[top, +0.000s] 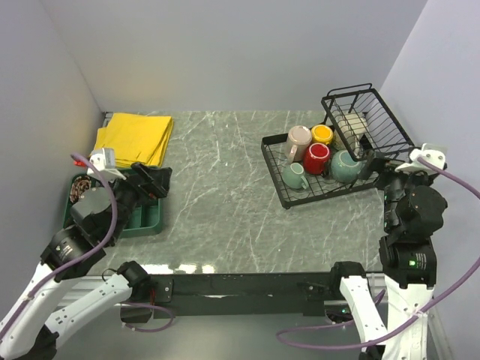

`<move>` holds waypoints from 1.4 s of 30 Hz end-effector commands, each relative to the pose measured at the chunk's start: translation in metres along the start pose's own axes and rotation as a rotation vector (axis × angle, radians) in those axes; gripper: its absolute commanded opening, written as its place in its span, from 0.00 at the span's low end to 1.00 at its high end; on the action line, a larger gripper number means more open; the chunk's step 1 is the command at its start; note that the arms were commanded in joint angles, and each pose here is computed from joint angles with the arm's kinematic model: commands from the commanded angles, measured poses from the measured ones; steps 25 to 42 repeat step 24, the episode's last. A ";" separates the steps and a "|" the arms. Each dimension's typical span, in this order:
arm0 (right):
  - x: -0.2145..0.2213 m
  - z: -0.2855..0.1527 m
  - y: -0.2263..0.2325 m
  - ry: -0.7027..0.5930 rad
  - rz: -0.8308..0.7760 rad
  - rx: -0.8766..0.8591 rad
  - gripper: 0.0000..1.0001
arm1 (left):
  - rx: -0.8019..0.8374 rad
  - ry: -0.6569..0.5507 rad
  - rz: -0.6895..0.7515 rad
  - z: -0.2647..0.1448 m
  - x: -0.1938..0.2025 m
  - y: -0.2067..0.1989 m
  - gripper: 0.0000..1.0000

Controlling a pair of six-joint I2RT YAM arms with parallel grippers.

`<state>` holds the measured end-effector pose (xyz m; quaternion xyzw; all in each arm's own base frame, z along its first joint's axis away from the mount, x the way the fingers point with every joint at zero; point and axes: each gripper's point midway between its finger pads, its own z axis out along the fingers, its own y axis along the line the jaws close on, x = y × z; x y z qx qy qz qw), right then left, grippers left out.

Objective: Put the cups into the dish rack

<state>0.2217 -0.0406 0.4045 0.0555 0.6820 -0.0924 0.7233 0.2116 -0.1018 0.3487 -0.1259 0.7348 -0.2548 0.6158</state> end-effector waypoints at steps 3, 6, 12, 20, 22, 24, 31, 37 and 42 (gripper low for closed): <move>-0.025 -0.023 -0.038 -0.060 0.070 0.198 1.00 | -0.032 -0.063 0.051 -0.019 -0.030 0.008 0.96; -0.031 -0.035 -0.047 -0.096 0.072 0.241 1.00 | -0.033 -0.067 0.047 -0.023 -0.033 0.009 0.96; -0.032 -0.046 -0.052 -0.114 0.065 0.263 1.00 | -0.039 -0.075 0.045 -0.030 -0.039 0.011 0.96; -0.030 -0.047 -0.049 -0.105 0.057 0.242 1.00 | -0.037 -0.084 0.042 -0.032 -0.042 0.011 0.96; -0.029 -0.046 -0.050 -0.106 0.053 0.249 1.00 | -0.036 -0.086 0.044 -0.033 -0.043 0.011 0.96; -0.026 -0.043 -0.050 -0.092 0.051 0.250 1.00 | -0.036 -0.088 0.044 -0.033 -0.043 0.011 0.96; -0.026 -0.043 -0.050 -0.092 0.051 0.250 1.00 | -0.036 -0.088 0.044 -0.033 -0.043 0.011 0.96; -0.026 -0.043 -0.050 -0.092 0.051 0.250 1.00 | -0.036 -0.088 0.044 -0.033 -0.043 0.011 0.96; -0.026 -0.043 -0.050 -0.092 0.051 0.250 1.00 | -0.036 -0.088 0.044 -0.033 -0.043 0.011 0.96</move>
